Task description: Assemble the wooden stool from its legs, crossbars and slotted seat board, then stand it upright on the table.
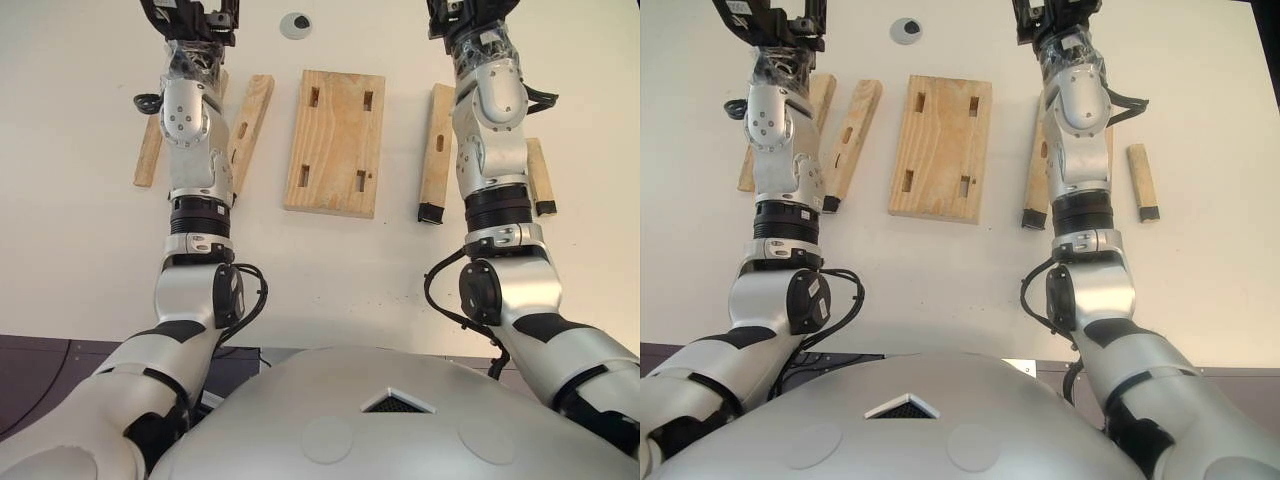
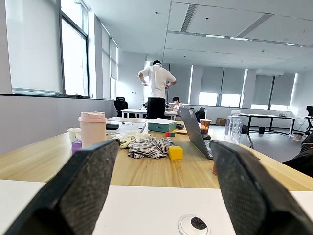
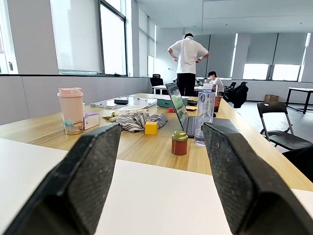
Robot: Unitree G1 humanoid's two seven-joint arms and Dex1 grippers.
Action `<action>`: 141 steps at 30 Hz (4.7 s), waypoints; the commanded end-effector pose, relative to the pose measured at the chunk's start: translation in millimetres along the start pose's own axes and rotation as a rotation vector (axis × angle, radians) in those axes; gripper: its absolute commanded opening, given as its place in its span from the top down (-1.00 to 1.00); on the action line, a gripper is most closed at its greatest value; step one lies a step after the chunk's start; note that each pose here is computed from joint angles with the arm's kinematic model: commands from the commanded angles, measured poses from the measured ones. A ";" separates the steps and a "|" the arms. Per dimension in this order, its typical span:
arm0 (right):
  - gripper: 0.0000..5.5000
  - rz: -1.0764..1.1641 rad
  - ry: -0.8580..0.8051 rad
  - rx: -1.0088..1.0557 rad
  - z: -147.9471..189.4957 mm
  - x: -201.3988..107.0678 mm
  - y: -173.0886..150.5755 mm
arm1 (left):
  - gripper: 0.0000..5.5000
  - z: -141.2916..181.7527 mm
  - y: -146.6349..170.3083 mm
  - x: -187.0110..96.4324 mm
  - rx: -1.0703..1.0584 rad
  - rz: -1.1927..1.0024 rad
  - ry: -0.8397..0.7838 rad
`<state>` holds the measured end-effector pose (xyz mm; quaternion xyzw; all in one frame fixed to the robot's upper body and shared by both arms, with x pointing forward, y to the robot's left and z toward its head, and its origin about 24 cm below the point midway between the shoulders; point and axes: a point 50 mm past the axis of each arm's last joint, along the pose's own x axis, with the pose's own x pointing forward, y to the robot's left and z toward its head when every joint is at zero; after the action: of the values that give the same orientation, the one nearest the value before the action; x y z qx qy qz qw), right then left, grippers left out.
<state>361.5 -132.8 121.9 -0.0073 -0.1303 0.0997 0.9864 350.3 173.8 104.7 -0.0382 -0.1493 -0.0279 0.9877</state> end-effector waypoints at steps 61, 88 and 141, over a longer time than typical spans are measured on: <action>0.53 0.722 -0.093 -0.006 44.6 -68.2 42.7 | -0.05 81.7 -80.0 -27.8 -1.005 -0.597 0.262; -0.06 0.477 0.047 -0.161 6.8 -61.7 15.4 | 0.86 46.9 -21.4 -30.1 -0.506 -0.319 0.212; -0.06 0.362 0.105 -0.117 -5.0 -63.8 6.2 | 0.17 -33.3 92.4 -117.4 0.008 -0.082 0.615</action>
<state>302.2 -138.2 100.9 -0.0966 -0.0802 0.2731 0.9538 264.5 266.4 31.5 -0.0256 0.1187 -0.0706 0.9901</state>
